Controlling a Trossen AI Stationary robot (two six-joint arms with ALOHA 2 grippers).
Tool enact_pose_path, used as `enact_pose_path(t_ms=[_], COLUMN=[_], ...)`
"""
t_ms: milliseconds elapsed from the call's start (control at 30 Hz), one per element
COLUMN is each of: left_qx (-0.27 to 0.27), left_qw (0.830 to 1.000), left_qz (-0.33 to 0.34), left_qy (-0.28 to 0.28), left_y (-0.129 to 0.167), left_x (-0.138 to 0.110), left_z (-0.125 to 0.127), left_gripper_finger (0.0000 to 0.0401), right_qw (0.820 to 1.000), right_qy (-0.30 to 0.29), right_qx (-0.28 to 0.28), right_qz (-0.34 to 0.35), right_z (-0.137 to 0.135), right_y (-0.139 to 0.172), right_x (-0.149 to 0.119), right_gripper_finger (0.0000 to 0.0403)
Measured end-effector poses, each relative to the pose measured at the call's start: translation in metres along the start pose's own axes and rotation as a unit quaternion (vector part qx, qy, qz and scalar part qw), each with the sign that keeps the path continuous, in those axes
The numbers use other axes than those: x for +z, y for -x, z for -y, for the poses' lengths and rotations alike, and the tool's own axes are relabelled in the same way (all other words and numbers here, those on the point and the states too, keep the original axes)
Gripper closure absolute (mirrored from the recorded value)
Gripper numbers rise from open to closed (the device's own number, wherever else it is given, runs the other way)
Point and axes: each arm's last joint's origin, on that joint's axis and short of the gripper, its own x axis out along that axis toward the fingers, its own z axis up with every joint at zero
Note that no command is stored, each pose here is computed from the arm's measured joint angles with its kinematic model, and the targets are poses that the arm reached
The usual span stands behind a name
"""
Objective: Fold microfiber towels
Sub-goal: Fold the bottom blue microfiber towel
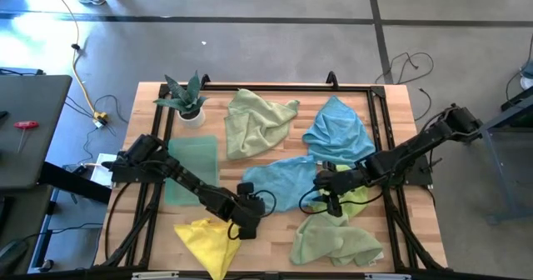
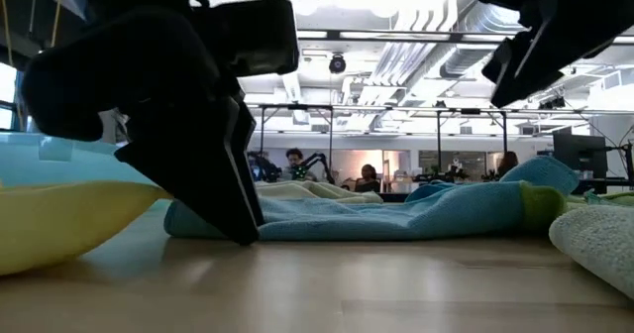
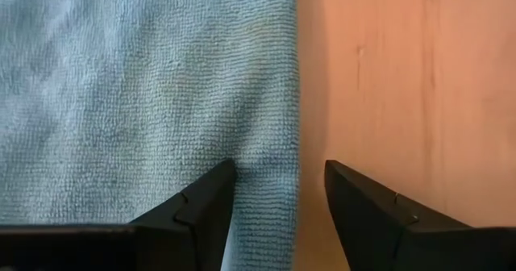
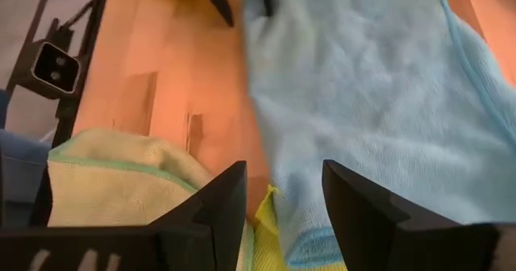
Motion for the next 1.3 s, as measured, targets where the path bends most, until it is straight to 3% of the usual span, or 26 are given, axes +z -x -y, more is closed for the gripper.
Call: enact_pose_path(t_ms=[200,533,833,1067,1300], left_qx=[-0.011,-0.011,0.032,0.019,0.019], left_qw=[1.000,0.998,0.990,0.990,0.990], left_qz=[-0.028,-0.060,-0.137,-0.135,-0.138], left_qy=[0.000,0.003,-0.019,-0.021,-0.015], left_y=[-0.002,0.001,0.020,0.020,0.021], left_x=[0.001,-0.001,-0.013,-0.012,-0.010], left_z=[-0.008,-0.015,-0.030,-0.030,-0.034], left_gripper_finger=[0.0271,0.0395,0.0398,0.0399,0.0400], right_qw=[1.000,0.999,0.999,0.997,1.000], right_qy=[0.029,0.048,0.038,0.051,0.020], right_qx=[0.001,0.019,0.023,0.019,-0.020], right_qz=[0.004,-0.006,-0.009,0.049,0.013], right_z=[-0.001,-0.005,-0.005,-0.002,0.019], right_y=[-0.007,-0.043,-0.048,-0.050,-0.080], right_x=[0.001,-0.004,-0.005,0.007,-0.001], right_gripper_finger=[0.0247,0.0247,0.0247,0.0247,0.0247])
